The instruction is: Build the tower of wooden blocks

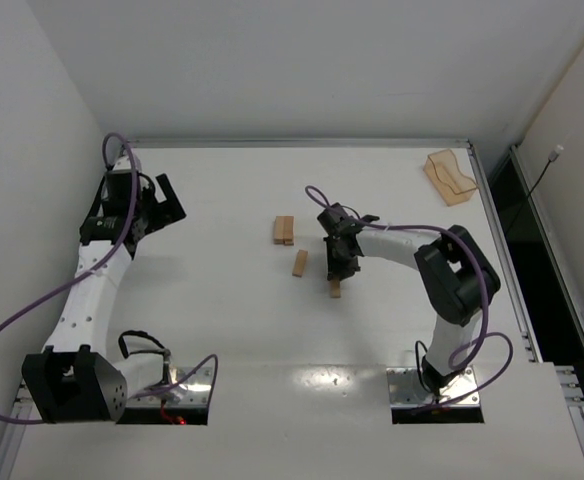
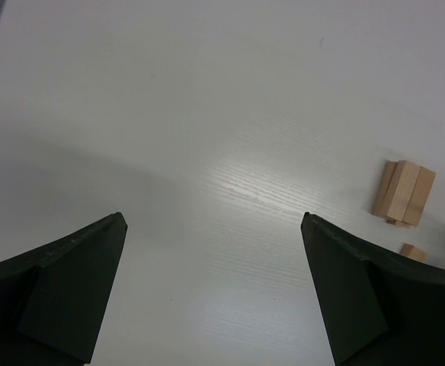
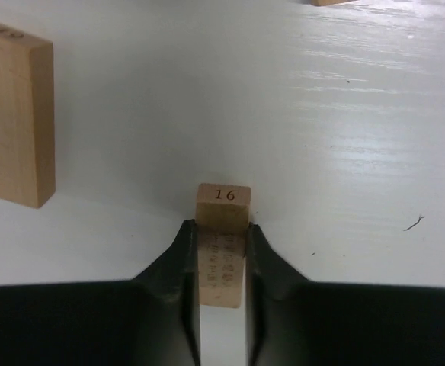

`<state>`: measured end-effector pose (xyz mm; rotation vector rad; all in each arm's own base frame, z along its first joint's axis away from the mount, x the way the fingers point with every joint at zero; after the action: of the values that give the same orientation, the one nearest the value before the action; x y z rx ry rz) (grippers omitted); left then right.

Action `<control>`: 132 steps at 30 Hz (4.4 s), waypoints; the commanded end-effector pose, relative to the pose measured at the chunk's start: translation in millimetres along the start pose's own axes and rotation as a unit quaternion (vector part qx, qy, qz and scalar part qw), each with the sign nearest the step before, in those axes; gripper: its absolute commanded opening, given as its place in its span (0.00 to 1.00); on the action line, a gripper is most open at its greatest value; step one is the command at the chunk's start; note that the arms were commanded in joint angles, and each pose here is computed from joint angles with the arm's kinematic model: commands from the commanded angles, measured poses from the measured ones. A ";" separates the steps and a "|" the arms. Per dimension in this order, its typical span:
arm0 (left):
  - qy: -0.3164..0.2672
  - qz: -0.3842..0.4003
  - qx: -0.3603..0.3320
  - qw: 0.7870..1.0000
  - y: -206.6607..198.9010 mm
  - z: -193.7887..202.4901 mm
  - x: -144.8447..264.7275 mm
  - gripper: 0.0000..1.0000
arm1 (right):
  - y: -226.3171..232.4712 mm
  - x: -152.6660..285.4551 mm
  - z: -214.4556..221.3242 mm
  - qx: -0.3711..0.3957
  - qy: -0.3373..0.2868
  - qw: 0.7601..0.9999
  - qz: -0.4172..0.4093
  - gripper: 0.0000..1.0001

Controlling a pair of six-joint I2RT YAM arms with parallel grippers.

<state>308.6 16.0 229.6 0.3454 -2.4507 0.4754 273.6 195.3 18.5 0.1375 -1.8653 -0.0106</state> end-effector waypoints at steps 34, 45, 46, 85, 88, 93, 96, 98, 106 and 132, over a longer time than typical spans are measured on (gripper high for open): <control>-0.014 0.052 -0.022 0.998 -31.7 -35.1 -17.0 0.99 | -73.0 44.7 -165.8 0.138 -0.168 0.976 -0.012 0.00; -0.012 0.046 -0.027 0.998 -30.6 -35.8 -21.5 0.99 | -88.4 -2.1 -150.2 0.117 -0.106 0.987 -0.024 0.00; -0.012 0.046 -0.027 0.998 -30.6 -35.8 -21.6 0.99 | -87.0 -5.5 -148.2 0.118 -0.101 0.987 -0.030 0.00; -0.003 0.044 -0.023 0.999 -29.9 -30.8 -28.9 0.99 | -76.7 -18.3 -160.6 0.111 -0.102 0.988 -0.031 0.34; 0.003 0.046 -0.023 0.999 -29.8 -26.9 -30.0 0.99 | -75.8 -14.0 -164.7 0.111 -0.112 0.987 -0.032 0.35; 0.009 0.049 -0.019 0.999 -30.3 -22.8 -31.0 0.99 | -69.5 0.8 -167.5 0.117 -0.124 0.983 -0.064 0.39; 0.007 0.055 -0.019 0.998 -32.3 -24.2 -31.1 0.99 | -61.4 10.1 -172.2 0.107 -0.141 0.980 -0.087 0.43; 0.011 0.054 -0.014 0.998 -31.4 -20.7 -32.3 0.99 | -58.1 14.4 -173.1 0.104 -0.144 0.979 -0.098 0.52; 0.013 0.058 -0.014 0.998 -32.6 -20.2 -32.1 0.99 | -52.9 19.6 -170.9 0.109 -0.147 0.978 -0.102 0.52; 0.017 0.056 -0.015 0.998 -31.3 -16.7 -33.3 0.99 | -69.2 -17.5 -122.0 0.118 -0.067 0.990 -0.039 0.92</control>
<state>351.8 3.3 223.2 0.2079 -2.4178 0.4649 397.8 132.9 31.7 0.3874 -1.9717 0.1516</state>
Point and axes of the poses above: each gripper's point midway between its finger pads, its own x axis back along the fingers, its own y axis along the line the jaws close on, z = x × y, the point moved 3 cm from there along x, back along the fingers, and after that the axes turned 2 degrees about x, right-handed, at the moved point
